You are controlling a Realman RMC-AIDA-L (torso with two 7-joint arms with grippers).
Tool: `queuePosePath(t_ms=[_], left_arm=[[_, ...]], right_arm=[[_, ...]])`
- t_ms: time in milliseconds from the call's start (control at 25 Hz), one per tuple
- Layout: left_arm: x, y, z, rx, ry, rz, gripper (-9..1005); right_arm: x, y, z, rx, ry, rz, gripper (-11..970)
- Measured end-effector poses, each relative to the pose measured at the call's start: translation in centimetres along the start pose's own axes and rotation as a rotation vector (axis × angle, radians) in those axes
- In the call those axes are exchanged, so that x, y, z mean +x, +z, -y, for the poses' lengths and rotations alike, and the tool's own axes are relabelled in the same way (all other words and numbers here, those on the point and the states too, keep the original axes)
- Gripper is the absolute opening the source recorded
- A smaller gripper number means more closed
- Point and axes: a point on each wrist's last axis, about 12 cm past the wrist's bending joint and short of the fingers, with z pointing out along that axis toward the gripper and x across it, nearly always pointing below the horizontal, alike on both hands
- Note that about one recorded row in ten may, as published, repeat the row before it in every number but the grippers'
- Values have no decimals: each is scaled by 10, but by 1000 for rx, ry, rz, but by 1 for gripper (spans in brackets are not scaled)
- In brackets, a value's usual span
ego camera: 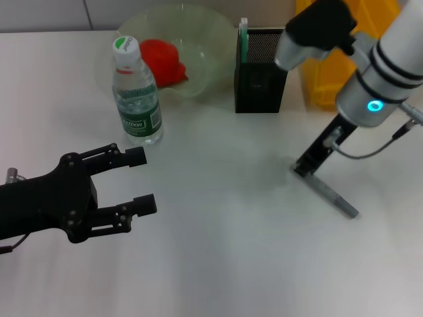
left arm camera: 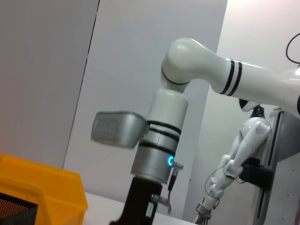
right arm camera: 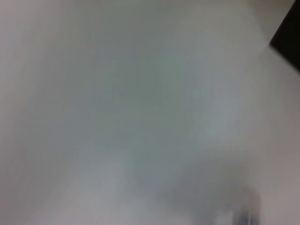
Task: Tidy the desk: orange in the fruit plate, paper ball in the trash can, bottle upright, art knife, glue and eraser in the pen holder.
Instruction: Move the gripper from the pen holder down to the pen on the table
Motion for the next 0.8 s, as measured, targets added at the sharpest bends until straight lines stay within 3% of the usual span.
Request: queuePosePath(t_ms=[320,440,480,520,800], left_arm=[[-1,2,0,16,4,0,785],[-2,2,0,19,5,0,785],[-2,2,0,19,6,1,785],[-2,2,0,19,6,1,785],[-2,1,1,17,5,3,785]], right_arm=[[17,-29,16,-116,-31,319,-2],[32,-37,26,-161,-43,476,-2],[43,-43,31,-184,-61,595,-2],[43,-43,31,-184,-61,595,-1],[79,-51,41,-207,-129,1024,-2]])
